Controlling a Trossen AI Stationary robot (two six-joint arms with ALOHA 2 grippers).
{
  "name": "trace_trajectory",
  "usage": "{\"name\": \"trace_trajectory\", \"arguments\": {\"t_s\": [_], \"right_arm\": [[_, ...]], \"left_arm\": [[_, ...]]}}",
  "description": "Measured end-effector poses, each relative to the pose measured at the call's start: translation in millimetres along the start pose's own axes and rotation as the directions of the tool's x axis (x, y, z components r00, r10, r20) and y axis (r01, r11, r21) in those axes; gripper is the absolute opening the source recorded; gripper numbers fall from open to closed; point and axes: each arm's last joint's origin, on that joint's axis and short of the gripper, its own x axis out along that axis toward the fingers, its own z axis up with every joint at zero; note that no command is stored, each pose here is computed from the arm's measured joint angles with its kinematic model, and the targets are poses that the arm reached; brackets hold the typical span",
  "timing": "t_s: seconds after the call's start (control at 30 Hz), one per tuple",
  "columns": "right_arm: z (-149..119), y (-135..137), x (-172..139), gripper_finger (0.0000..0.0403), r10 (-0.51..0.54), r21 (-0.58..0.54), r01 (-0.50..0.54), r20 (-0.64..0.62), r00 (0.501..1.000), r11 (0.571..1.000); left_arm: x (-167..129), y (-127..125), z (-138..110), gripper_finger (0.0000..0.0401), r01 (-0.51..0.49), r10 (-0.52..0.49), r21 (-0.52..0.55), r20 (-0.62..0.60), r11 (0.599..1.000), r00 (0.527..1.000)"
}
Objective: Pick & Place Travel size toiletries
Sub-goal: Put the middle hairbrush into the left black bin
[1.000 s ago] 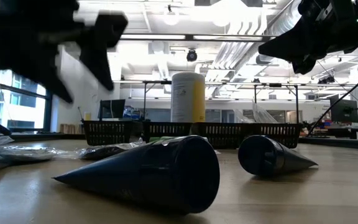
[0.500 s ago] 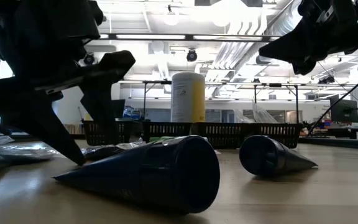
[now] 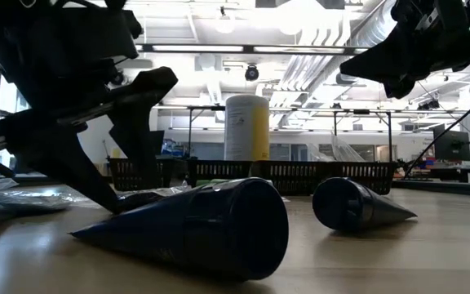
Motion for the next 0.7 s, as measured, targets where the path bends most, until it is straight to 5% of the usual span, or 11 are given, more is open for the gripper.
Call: {"name": "trace_trajectory", "arguments": {"t_s": [0.47,0.7], "right_arm": [[0,0,0,0.0003,0.000,0.000,0.000,0.000,1.000,1.000],[0,0,0,0.0003,0.001,0.000,-0.001,0.000,1.000,1.000]], "left_arm": [[-1,-1,-11,0.0179,-0.041,0.023,-0.156,-0.113,0.987,0.993],[0,-2,-11,0.0099,-0.026,0.004,-0.193,-0.113,0.981,0.994]]}}
